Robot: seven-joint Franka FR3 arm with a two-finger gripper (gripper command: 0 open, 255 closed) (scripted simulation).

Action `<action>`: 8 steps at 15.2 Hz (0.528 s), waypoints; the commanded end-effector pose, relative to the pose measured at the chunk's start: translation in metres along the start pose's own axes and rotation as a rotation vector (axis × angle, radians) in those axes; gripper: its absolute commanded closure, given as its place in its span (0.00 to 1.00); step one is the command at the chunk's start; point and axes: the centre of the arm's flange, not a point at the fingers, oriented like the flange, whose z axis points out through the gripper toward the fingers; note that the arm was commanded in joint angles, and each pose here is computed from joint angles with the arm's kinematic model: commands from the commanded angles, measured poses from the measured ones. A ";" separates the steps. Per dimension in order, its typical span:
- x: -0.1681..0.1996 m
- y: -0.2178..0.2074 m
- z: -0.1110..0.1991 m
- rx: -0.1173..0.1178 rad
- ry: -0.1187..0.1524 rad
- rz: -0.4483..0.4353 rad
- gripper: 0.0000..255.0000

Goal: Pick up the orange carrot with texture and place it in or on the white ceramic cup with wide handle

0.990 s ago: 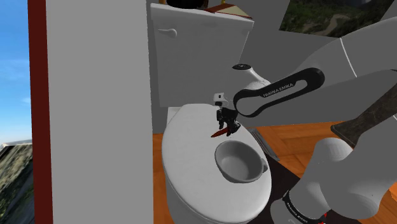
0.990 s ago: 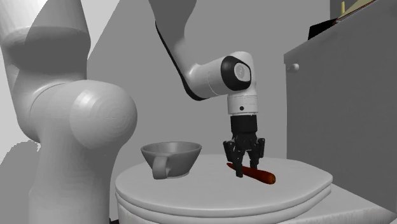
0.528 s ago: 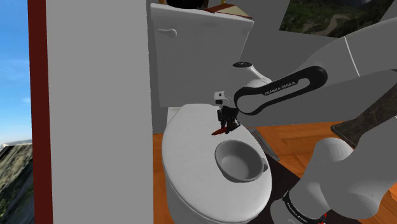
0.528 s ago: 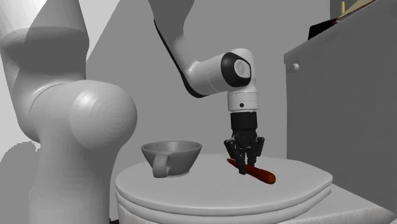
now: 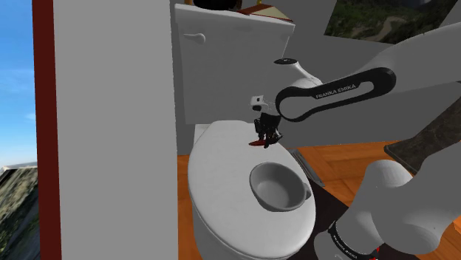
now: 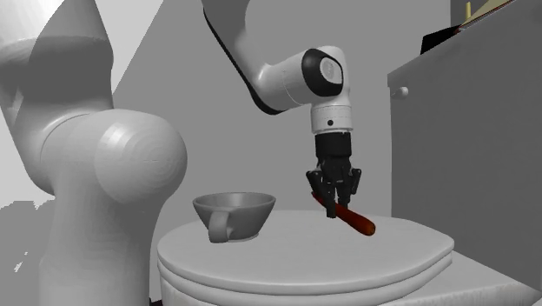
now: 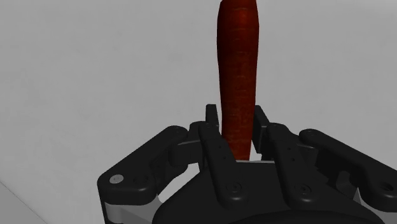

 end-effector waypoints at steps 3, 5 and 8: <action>-0.002 0.000 -0.021 0.000 0.000 0.000 1.00; -0.002 0.000 -0.031 0.000 0.000 0.000 1.00; -0.004 0.000 -0.047 0.000 0.000 0.000 1.00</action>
